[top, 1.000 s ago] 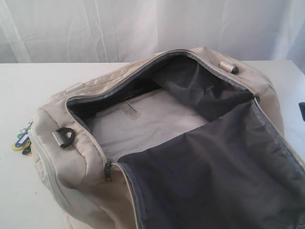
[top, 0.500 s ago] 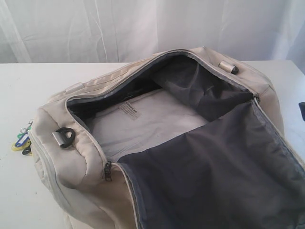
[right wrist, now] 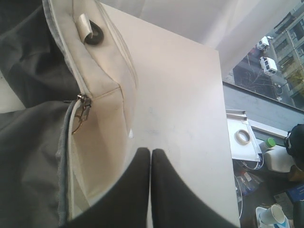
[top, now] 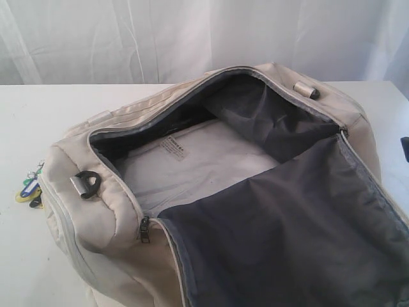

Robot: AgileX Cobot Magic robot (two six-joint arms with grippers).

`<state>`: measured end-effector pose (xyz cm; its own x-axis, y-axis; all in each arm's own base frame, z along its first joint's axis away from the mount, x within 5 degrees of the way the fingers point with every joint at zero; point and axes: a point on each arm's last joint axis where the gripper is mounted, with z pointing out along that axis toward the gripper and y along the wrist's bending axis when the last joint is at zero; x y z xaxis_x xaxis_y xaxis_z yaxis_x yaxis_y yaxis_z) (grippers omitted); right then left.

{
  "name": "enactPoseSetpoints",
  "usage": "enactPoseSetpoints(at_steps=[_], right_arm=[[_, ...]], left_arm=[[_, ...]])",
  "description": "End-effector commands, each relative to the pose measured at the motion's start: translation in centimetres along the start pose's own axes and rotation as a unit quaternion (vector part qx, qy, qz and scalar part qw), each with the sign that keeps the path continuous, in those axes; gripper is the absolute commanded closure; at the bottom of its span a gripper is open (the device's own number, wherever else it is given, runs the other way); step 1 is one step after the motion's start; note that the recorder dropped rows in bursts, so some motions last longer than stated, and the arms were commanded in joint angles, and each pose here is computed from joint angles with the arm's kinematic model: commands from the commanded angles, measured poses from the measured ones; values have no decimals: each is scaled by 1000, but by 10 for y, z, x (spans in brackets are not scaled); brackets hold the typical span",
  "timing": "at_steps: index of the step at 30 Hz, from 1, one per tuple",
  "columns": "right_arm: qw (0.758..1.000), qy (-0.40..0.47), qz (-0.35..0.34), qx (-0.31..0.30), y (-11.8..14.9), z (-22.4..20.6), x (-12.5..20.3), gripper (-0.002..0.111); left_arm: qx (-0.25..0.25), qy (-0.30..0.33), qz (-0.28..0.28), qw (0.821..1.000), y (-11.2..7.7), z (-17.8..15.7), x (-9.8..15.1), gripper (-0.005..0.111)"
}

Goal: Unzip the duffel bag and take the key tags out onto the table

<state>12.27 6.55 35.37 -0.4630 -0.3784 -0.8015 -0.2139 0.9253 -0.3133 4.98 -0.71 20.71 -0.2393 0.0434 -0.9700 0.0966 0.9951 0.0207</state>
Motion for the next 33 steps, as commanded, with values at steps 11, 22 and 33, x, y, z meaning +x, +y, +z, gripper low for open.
enactPoseSetpoints(at_steps=[11,22,33], right_arm=[[1000,-3,2,1,-2,-1,0,107],[1000,-3,2,1,-2,-1,0,107],[1000,-14,15,1,-8,-6,1,107]], left_arm=[[1,55,-4,998,-1,11,39,107],[2,55,-3,998,-1,11,39,107],[2,55,-3,998,-1,11,39,107]])
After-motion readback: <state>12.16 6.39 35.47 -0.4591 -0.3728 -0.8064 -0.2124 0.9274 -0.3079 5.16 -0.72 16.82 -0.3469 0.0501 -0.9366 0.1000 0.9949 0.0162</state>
